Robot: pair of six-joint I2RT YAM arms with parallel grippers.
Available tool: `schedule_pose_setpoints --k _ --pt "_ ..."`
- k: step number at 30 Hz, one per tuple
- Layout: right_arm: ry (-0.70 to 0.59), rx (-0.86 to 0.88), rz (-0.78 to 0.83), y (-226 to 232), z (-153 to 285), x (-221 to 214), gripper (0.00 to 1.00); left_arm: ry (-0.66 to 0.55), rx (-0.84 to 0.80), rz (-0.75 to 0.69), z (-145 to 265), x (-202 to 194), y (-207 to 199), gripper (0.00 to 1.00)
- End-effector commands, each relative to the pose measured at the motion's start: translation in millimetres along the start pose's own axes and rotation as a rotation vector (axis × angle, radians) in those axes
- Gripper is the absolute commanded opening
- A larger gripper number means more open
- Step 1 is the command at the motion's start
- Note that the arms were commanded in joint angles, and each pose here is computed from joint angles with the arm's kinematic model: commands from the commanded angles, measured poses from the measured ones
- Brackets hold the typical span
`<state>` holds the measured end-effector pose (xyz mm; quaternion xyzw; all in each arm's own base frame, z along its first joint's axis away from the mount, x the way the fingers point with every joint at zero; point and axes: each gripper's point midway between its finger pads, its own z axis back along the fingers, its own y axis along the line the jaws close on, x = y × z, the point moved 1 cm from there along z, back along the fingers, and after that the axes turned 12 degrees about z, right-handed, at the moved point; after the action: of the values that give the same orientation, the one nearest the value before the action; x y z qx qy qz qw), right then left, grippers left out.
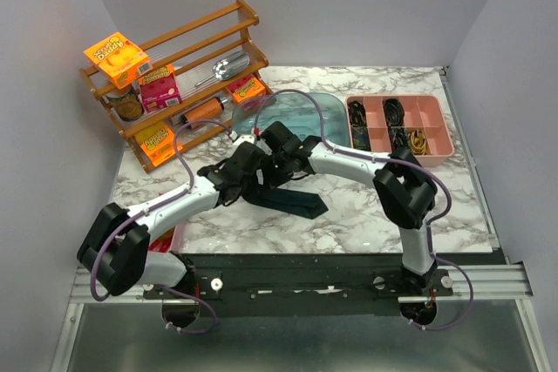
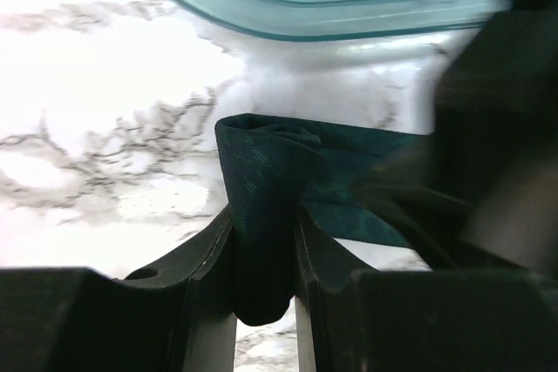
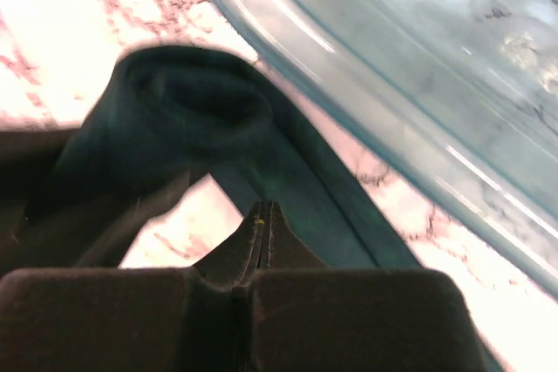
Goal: Roll the ties
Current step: Roll the tie at the center of the board.
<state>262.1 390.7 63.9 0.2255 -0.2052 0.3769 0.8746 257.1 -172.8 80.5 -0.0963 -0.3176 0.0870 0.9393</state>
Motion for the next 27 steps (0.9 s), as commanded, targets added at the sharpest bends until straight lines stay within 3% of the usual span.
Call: schedule_pose_setpoints --k 1,21,26,27 --pt "-0.074 -0.010 0.016 1 27 14 0.00 -0.018 0.182 -0.058 -4 -4 29 0.26" --pt "-0.022 -0.100 -0.059 -47 30 -22 0.00 -0.073 0.455 -0.210 -11 -11 23 0.24" --pt "-0.020 -0.102 -0.068 -50 31 -26 0.00 -0.055 0.422 -0.247 -18 -21 9 0.37" --pt "-0.019 -0.102 -0.068 -51 31 -26 0.00 -0.051 0.412 -0.248 -18 -21 7 0.44"
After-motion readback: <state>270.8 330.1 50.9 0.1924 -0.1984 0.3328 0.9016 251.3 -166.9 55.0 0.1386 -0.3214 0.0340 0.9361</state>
